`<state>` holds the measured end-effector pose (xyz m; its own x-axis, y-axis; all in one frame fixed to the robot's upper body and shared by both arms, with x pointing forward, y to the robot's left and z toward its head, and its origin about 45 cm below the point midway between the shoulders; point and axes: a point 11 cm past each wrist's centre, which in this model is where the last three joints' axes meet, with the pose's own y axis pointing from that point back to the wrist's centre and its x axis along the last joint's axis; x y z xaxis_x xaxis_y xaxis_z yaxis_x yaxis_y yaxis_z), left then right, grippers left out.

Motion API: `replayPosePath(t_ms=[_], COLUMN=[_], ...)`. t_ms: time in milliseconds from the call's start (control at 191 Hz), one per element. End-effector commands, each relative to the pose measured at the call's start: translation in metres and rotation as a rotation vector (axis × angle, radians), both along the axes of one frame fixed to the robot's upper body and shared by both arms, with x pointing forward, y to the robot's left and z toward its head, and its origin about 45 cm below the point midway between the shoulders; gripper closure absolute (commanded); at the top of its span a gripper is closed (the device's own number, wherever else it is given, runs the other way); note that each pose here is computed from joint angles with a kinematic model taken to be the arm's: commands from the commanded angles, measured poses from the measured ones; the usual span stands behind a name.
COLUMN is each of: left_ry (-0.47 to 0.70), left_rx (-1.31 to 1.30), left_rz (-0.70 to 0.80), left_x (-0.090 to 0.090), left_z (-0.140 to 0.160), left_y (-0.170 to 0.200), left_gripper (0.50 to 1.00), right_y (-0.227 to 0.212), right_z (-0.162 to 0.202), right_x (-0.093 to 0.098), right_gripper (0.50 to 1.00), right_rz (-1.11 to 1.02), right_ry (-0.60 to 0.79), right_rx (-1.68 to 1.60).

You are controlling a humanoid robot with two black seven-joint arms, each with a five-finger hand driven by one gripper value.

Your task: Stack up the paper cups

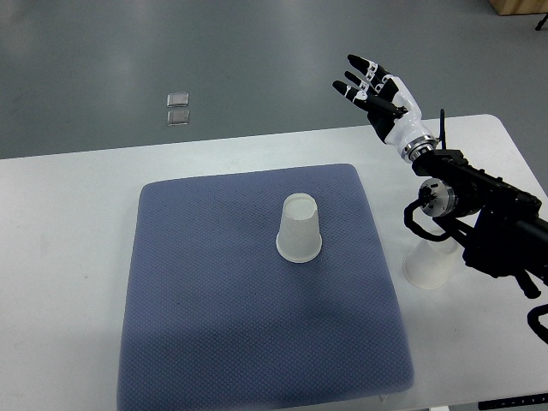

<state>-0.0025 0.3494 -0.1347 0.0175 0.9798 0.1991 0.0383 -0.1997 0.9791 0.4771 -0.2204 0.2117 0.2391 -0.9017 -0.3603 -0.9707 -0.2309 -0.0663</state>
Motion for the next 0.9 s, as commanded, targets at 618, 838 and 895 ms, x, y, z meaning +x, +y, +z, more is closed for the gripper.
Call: replayPosePath(t_ms=[618,838,895], left_ry=[0.01,0.008,0.01], left_rx=[-0.004,-0.004,-0.004], left_rz=[0.003,0.003,0.003], left_x=[-0.0063,-0.0054,-0.0063], left_z=[-0.0004,-0.0004,-0.0004], left_y=[-0.0012,-0.0013,-0.0012], left_gripper=[0.5,0.5,0.5], right_y=[-0.0031,-0.005,-0.0063], right_z=[0.002,0.0035,0.0035], right_x=[0.0017,0.0032,0.0034], right_gripper=[0.587,0.587,0.587], right_rz=[-0.01,-0.016,-0.019], right_ry=[-0.002,-0.005,-0.005], right_rx=[-0.008,-0.011,-0.013])
